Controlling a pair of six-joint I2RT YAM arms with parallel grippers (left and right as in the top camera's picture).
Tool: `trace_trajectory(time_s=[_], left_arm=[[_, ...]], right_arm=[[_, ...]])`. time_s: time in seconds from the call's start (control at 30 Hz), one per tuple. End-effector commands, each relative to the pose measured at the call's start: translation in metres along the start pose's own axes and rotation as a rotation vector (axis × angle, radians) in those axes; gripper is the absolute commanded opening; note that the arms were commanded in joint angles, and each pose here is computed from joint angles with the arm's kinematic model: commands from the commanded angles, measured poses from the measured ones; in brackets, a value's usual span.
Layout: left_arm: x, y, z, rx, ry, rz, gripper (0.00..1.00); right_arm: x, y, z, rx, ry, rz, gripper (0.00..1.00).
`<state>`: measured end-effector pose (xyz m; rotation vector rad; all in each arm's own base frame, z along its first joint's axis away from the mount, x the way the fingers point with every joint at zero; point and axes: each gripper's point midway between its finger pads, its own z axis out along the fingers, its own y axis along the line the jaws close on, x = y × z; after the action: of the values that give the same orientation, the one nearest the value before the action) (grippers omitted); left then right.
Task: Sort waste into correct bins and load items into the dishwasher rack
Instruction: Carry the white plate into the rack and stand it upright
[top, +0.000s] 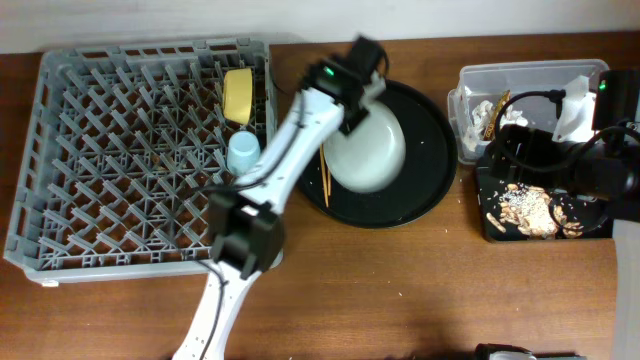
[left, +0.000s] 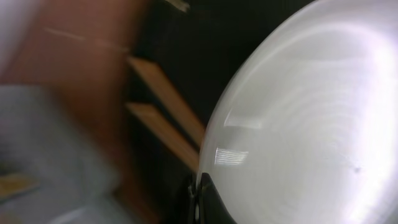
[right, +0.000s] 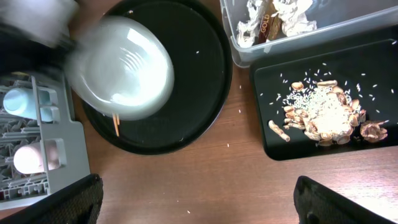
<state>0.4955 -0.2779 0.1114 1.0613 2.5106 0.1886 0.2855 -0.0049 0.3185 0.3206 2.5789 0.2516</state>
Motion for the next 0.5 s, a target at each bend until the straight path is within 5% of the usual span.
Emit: trace_trajectory(time_s=[0.0, 0.2, 0.3, 0.47], left_arm=[[-0.007, 0.145, -0.181, -0.39, -0.273, -0.256, 0.0], [0.112, 0.285, -0.239, -0.924, -0.056, -0.604, 0.0], [0.135, 0.301, -0.229, -0.931, -0.044, -0.727, 0.0], [0.143, 0.302, -0.172, -0.865, 0.051, -0.717, 0.0]], right_arm=[[0.001, -0.004, 0.001, 0.013, 0.004, -0.004, 0.98], [0.001, -0.004, 0.001, 0.013, 0.004, -0.004, 0.98], [0.0, -0.004, 0.001, 0.013, 0.003, -0.004, 0.98], [0.0, -0.003, 0.001, 0.012, 0.001, -0.005, 0.99]])
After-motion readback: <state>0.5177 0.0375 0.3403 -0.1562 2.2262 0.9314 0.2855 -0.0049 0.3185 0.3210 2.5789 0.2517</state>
